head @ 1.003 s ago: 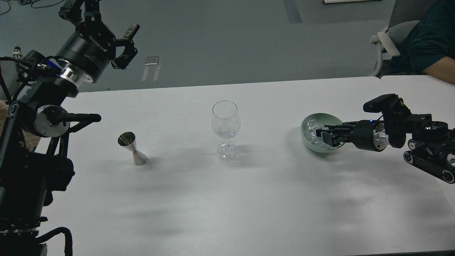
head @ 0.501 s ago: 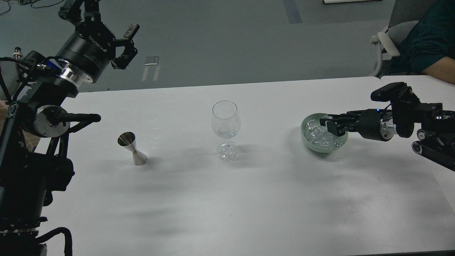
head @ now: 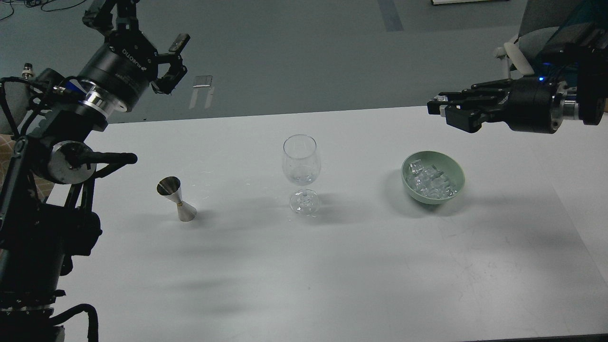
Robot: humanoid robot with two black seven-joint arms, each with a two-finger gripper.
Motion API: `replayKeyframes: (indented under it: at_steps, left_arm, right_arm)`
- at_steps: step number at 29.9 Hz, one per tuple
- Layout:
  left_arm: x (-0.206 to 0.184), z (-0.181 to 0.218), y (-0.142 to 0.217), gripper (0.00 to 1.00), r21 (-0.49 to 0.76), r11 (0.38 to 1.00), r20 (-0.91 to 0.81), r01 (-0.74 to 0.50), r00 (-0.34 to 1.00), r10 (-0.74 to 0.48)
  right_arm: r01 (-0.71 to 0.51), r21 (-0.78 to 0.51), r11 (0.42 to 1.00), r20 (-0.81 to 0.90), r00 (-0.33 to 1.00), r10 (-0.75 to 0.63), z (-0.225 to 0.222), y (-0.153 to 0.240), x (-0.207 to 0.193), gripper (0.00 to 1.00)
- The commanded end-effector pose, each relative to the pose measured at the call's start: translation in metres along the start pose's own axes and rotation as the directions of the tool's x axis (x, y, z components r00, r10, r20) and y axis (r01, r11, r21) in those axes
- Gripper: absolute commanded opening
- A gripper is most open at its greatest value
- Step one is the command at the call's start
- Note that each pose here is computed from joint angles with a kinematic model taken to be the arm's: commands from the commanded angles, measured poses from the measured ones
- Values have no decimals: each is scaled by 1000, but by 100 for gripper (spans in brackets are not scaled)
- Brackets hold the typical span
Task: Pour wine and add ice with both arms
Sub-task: 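Move the right gripper with ice over the wine glass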
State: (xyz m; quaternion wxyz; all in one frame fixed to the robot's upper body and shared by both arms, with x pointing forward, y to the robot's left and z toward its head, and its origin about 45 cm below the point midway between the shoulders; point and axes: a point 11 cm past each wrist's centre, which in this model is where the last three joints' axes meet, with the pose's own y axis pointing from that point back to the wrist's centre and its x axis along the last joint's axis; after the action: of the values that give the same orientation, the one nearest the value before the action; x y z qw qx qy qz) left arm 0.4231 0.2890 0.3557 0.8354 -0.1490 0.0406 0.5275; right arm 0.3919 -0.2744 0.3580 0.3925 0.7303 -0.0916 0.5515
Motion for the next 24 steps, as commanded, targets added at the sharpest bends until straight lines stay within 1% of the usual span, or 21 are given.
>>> replayKeyframes:
  at_steps: [1, 2, 3, 8, 9, 13, 16, 19, 24]
  left_arm:
    - [-1, 0, 0, 98, 1, 1000, 1, 3, 1000, -3]
    - [0, 0, 0, 98, 3, 1000, 2, 3, 1000, -3]
    - [0, 0, 0, 98, 3, 1000, 2, 3, 1000, -3]
    - [-2, -2, -1, 98, 7, 1000, 0, 6, 1000, -6]
    - [-2, -2, -1, 98, 7, 1000, 0, 6, 1000, -6]
    - [-3, -3, -2, 98, 9, 1000, -4, 7, 1000, -7]
    - [-4, -4, -2, 98, 10, 1000, -4, 8, 1000, -8]
    - [-4, -4, -2, 98, 10, 1000, -3, 9, 1000, -9]
    - [-3, -4, -1, 98, 10, 1000, -3, 8, 1000, -8]
  right_arm:
    - [6, 69, 998, -75, 997, -1, -26, -18, 36, 9]
    - [19, 93, 996, -114, 993, -8, -36, -26, 46, 9]
    - [19, 93, 995, -115, 993, -8, -36, -26, 46, 9]
    - [124, 186, 975, -198, 976, -87, -83, -73, 67, 9]
    - [125, 187, 974, -198, 976, -87, -83, -73, 67, 9]
    - [186, 209, 960, -258, 957, -129, -103, -105, 70, 9]
    - [220, 201, 955, -273, 949, -161, -106, -121, 67, 9]
    - [240, 166, 956, -285, 940, -187, -100, -138, 64, 9]
    - [261, 181, 948, -276, 939, -205, -111, -155, 60, 10]
